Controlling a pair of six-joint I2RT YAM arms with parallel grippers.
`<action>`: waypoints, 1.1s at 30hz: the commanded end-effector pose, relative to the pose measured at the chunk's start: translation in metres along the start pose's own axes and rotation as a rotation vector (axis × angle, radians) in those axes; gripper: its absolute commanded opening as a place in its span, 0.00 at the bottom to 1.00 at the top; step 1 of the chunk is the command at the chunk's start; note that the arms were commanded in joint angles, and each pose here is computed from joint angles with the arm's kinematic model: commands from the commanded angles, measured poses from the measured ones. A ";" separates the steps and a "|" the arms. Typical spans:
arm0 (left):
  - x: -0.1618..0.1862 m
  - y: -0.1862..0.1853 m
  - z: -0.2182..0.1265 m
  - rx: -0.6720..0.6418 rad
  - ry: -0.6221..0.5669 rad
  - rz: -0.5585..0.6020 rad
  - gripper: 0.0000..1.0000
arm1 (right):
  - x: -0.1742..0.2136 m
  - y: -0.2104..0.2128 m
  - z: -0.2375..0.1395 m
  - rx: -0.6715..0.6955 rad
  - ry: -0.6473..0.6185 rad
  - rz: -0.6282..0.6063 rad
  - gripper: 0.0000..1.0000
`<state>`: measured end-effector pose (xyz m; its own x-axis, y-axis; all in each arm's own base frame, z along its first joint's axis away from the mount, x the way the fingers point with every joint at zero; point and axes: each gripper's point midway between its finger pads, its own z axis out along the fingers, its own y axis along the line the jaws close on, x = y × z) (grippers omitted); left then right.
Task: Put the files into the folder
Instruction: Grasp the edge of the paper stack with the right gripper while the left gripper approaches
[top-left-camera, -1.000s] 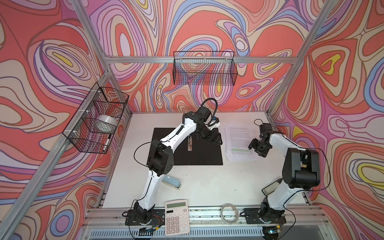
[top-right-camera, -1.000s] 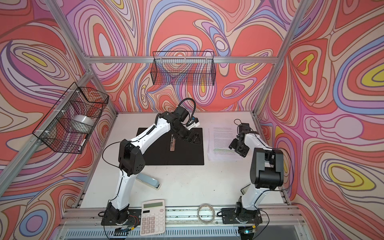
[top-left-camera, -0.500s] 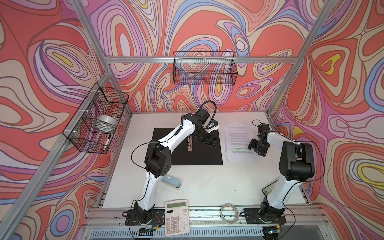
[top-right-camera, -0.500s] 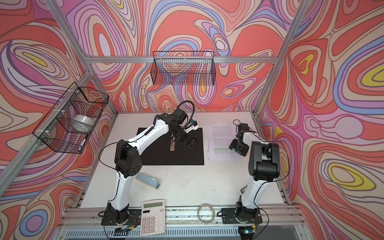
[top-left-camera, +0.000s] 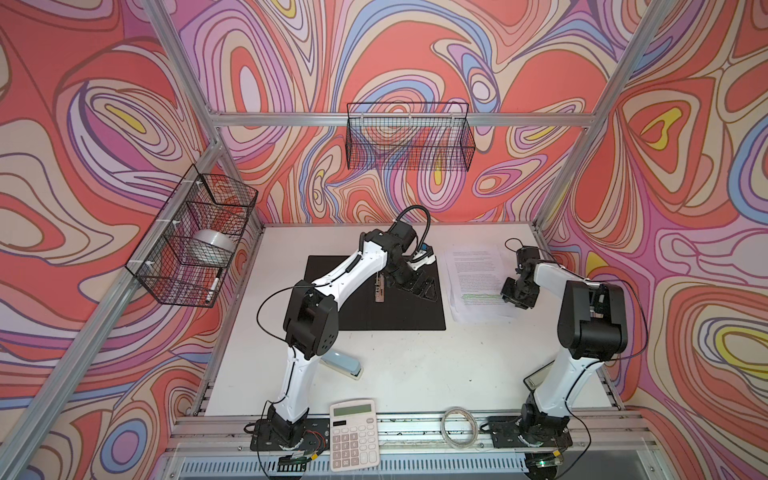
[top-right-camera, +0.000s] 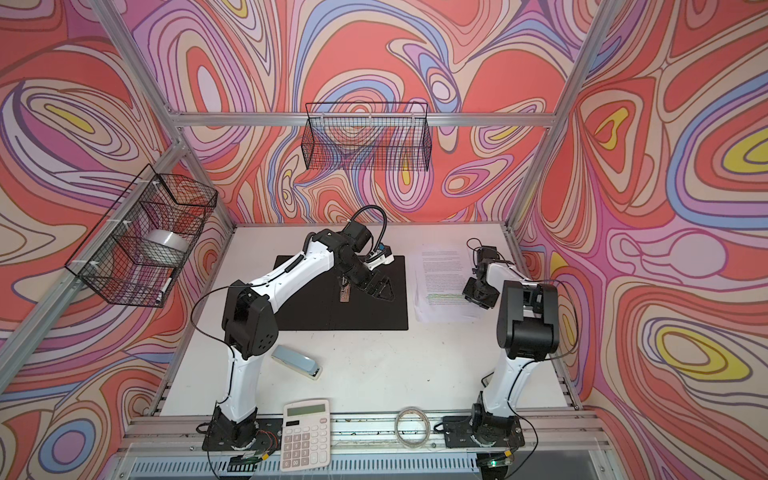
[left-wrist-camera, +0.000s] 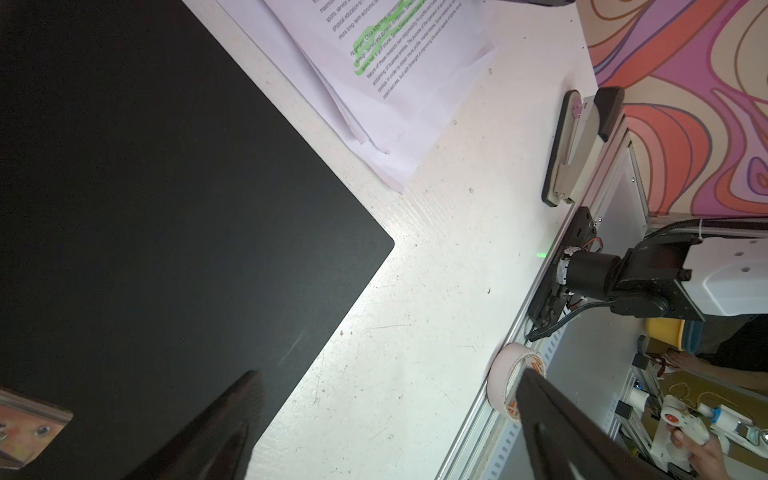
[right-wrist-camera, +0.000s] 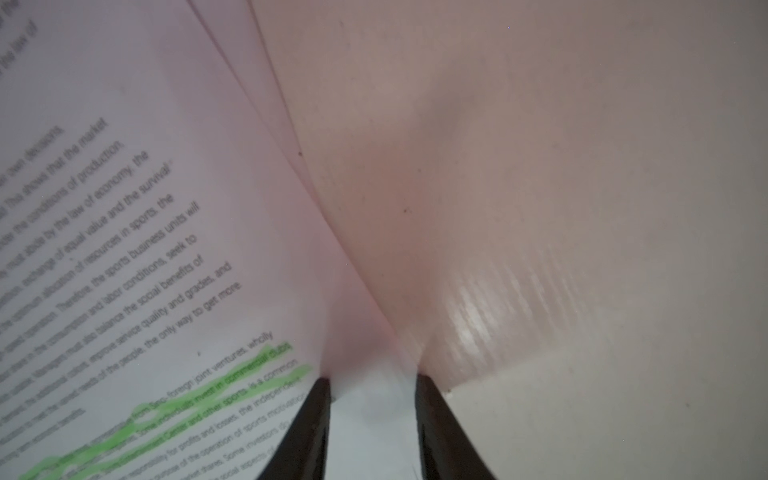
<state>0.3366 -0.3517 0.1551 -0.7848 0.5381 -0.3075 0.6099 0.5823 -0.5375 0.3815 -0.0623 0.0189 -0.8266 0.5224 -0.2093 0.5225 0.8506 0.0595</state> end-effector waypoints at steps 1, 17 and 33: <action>-0.015 -0.015 -0.009 0.056 -0.066 0.015 0.95 | 0.027 0.000 0.021 -0.017 0.102 -0.004 0.28; -0.074 -0.002 0.074 0.065 -0.103 -0.078 0.95 | 0.041 0.021 -0.029 -0.181 0.115 -0.061 0.17; -0.063 0.001 0.114 0.036 -0.051 -0.090 0.94 | 0.022 0.003 -0.037 -0.113 0.039 0.022 0.59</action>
<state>0.3725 -0.4476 0.0915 -0.8547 0.4395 -0.2762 0.5093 0.6072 -0.6099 0.3541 -0.0377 0.0583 -0.8388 0.5162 -0.1730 0.4865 0.8534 0.1874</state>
